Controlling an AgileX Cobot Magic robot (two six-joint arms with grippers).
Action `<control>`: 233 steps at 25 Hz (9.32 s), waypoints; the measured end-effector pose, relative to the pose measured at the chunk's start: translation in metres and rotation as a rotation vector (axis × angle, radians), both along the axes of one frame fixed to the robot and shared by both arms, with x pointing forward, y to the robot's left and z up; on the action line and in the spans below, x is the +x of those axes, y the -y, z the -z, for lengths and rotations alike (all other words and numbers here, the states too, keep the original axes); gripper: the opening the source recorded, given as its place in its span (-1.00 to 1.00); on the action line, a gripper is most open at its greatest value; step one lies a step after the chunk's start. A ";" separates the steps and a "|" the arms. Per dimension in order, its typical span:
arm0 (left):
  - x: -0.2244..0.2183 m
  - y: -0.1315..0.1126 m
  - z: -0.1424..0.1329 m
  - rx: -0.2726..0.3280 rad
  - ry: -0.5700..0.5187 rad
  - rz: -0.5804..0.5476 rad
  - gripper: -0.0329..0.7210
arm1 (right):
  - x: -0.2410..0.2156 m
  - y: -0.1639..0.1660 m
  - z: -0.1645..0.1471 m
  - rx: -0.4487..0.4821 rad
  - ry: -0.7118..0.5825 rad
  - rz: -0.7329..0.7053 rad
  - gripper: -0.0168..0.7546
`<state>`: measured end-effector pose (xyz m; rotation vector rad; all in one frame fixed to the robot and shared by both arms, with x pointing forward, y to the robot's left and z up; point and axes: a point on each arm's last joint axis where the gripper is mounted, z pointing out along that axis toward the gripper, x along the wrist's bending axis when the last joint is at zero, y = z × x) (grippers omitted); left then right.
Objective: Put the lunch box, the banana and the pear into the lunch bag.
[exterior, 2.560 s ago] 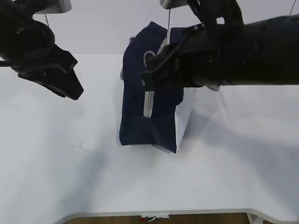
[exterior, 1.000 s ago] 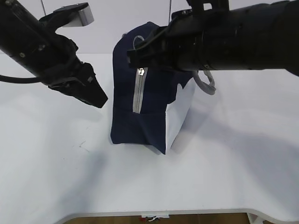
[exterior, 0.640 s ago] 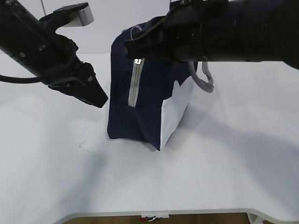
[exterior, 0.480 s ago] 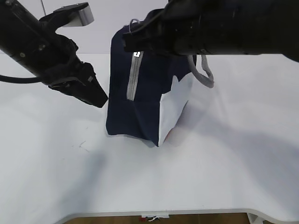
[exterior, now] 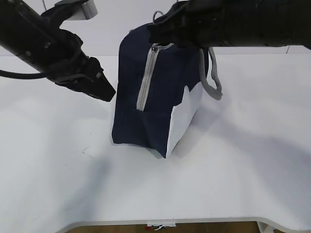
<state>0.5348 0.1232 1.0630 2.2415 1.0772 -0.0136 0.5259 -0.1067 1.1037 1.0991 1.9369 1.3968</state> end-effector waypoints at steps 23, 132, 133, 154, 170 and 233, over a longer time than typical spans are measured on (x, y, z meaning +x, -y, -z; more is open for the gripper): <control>0.014 0.011 -0.015 -0.174 0.194 -0.028 -0.18 | 0.010 -0.003 0.004 0.114 -0.024 0.054 -0.92; 0.055 0.031 -0.051 -0.033 -0.088 -0.006 0.27 | 0.133 0.007 0.022 0.034 -0.371 0.123 -0.92; 0.058 0.032 -0.049 -0.033 -0.088 -0.007 0.27 | 0.133 0.007 0.022 0.034 -0.371 0.123 -0.92; 0.065 0.035 -0.031 0.031 -0.091 0.098 -0.91 | 0.137 0.006 0.032 0.019 -0.390 0.125 -0.92; 0.054 0.025 -0.052 0.080 -0.031 0.105 -0.92 | 0.151 -0.005 0.034 0.056 -0.444 0.103 -0.92; 0.061 0.022 -0.040 0.162 -0.003 0.156 -0.92 | 0.183 0.016 0.084 0.010 -0.711 0.091 -0.14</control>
